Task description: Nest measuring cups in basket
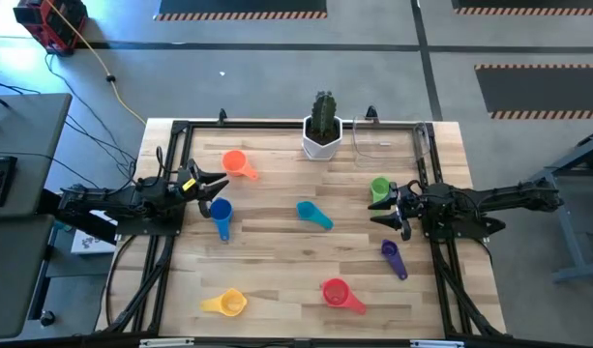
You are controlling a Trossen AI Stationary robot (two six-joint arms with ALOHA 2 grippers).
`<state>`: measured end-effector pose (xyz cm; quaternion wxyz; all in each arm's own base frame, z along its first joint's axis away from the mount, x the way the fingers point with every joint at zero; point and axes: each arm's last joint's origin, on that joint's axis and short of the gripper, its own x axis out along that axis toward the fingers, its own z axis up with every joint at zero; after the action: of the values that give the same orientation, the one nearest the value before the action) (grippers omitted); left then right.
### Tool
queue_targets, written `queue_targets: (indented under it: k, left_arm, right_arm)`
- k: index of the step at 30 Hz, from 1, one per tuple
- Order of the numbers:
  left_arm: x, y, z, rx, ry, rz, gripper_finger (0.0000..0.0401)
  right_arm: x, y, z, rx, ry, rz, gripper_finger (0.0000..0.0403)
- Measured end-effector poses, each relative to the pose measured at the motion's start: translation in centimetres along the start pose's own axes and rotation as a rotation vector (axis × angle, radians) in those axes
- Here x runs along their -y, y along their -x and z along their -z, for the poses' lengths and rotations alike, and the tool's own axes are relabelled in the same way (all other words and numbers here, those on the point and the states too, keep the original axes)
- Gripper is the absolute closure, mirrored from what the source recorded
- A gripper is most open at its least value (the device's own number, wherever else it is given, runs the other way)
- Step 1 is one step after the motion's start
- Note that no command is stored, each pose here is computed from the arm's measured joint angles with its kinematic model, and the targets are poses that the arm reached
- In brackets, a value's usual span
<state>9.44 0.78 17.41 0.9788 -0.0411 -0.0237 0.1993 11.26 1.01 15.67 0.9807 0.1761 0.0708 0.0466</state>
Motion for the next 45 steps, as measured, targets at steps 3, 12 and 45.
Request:
queue_targets:
  k: [3, 12, 45]
  left_arm:
    - [0.00, 0.00, 0.00, 0.000, 0.000, 0.000, 0.0298]
    - [-0.05, 0.00, -0.01, 0.002, 0.000, -0.018, 0.0298]
    - [-0.26, 0.01, -0.05, 0.016, 0.161, -0.089, 0.0298]
  right_arm:
    - [0.00, 0.00, 0.00, 0.000, 0.000, 0.000, 0.0215]
    - [0.00, 0.00, 0.00, 0.000, 0.000, 0.000, 0.0215]
    - [0.00, 0.00, 0.00, 0.000, 0.000, 0.000, 0.0215]
